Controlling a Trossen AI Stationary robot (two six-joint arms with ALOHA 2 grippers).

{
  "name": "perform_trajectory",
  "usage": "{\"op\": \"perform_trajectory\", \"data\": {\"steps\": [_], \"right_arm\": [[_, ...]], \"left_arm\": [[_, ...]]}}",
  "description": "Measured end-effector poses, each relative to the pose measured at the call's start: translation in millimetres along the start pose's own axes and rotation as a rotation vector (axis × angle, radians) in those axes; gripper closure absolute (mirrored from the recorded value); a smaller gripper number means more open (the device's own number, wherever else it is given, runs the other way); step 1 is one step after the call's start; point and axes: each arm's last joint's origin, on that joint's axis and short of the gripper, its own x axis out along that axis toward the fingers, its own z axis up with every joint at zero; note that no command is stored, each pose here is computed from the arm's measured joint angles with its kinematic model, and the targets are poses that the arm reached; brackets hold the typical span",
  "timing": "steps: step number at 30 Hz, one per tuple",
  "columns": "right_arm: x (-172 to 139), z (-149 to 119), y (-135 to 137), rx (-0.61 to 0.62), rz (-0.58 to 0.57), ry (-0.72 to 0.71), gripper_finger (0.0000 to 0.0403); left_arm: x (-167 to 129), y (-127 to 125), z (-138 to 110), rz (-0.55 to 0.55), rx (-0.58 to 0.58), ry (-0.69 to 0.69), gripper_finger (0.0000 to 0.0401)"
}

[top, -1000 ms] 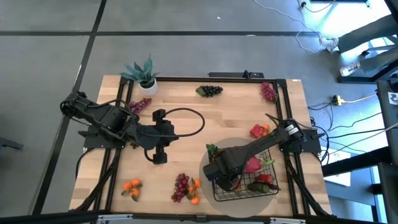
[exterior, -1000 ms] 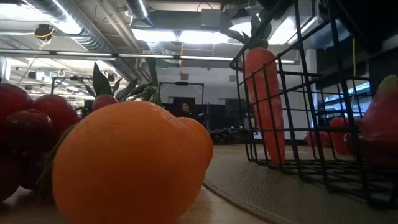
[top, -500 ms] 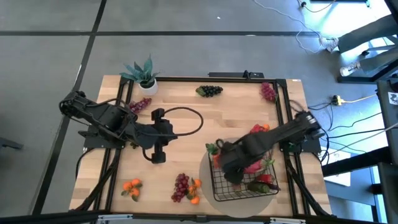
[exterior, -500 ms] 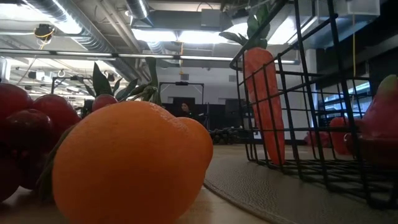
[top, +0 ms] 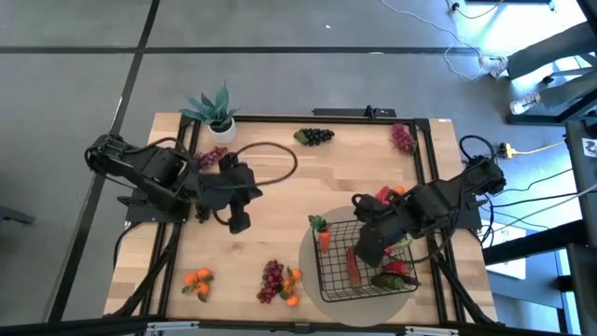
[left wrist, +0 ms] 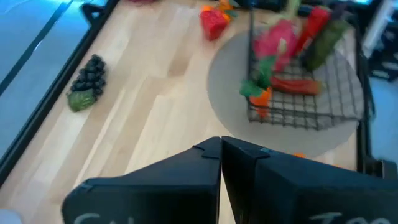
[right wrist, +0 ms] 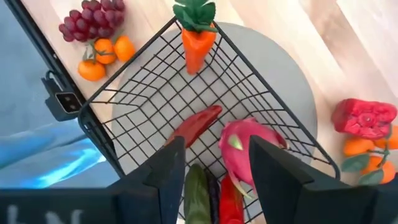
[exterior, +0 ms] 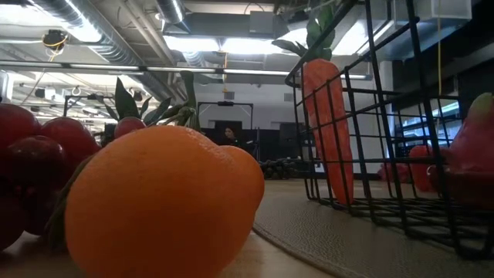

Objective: Build produce basket
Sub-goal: Put the bell pepper into the wire basket

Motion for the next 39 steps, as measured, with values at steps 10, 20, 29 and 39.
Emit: {"op": "perform_trajectory", "data": {"steps": [10,20,29,39], "right_arm": [[-2.3,32.0,-25.0,-0.020,-0.018,-0.035,0.0241],[-48.6,35.2,-89.0,-0.011,-0.044,-0.247,0.0241],[-23.5,13.9,-156.1,0.220,-0.170,-0.183,0.0241],[20.4,24.3,-180.0,0.392,-0.273,-0.023,0.0241]], "left_arm": [[11.6,22.5,9.5,0.023,-0.058,0.027,0.0401],[22.7,45.2,19.0,0.060,-0.032,0.031,0.0401],[28.6,58.1,28.9,0.034,-0.012,-0.007,0.0401],[48.1,77.7,44.9,-0.113,0.114,-0.047,0.0401]]}}
